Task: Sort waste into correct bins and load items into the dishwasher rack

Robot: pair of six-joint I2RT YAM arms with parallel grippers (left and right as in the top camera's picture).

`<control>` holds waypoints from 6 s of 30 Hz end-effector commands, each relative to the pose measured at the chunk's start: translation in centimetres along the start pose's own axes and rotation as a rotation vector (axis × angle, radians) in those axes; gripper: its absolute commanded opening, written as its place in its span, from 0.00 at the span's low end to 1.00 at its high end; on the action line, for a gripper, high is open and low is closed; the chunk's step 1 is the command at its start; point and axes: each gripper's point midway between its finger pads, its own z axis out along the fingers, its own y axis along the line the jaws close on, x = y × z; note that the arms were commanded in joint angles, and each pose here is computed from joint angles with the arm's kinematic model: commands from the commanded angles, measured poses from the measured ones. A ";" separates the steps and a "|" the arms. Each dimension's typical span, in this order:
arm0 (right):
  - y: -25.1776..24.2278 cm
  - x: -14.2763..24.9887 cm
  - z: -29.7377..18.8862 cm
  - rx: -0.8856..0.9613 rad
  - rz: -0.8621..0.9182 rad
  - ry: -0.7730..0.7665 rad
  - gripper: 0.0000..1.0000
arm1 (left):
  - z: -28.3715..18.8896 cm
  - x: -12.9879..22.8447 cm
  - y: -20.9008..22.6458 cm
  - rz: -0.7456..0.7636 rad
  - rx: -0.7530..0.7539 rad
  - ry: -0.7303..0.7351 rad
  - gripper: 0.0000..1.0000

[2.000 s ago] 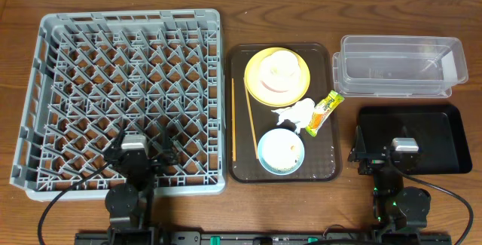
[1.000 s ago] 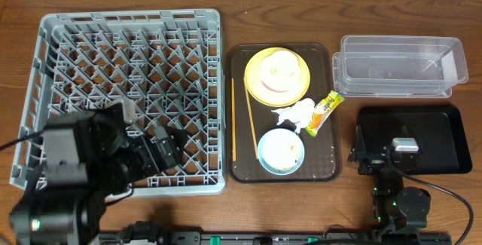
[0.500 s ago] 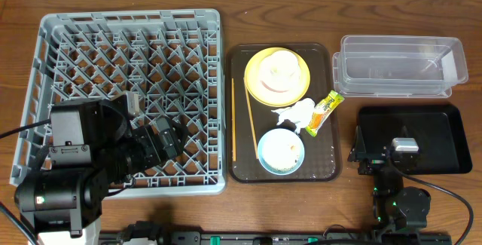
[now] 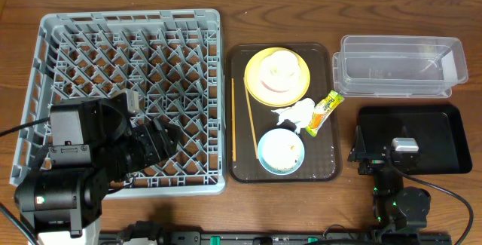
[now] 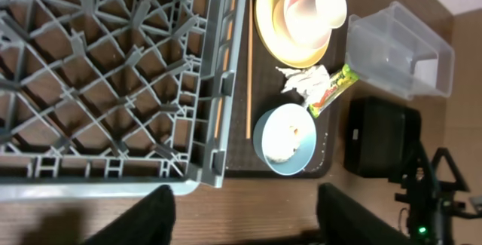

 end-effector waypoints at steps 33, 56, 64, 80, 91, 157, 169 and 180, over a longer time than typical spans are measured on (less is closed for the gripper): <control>-0.2 0.0 0.0 0.006 -0.007 -0.003 0.99 | 19.1 3.4 -8.7 0.504 -0.273 0.106 0.57; -0.2 0.0 0.0 0.006 -0.007 -0.003 0.99 | 27.2 2.7 -6.4 0.442 -0.377 0.097 0.54; -0.2 0.0 0.0 0.006 -0.007 -0.003 0.99 | 27.8 2.2 -5.4 0.378 -0.373 0.109 0.54; -0.2 0.0 0.0 0.006 -0.007 -0.003 0.99 | 28.6 2.7 -4.5 0.379 -0.400 0.133 0.54; -0.4 0.0 0.0 0.016 -0.006 -0.003 0.99 | 28.7 3.1 -3.9 0.381 -0.413 0.145 0.54; -0.6 0.0 0.0 0.025 -0.005 -0.003 0.99 | 33.8 5.1 -1.0 0.300 -0.376 0.072 0.32; -0.6 0.0 0.0 0.025 -0.005 -0.003 0.99 | 35.5 5.7 0.4 0.311 -0.417 0.083 0.06; -0.6 0.0 0.0 0.025 -0.005 -0.003 0.99 | 28.7 0.2 -6.3 0.428 -0.269 -0.106 0.06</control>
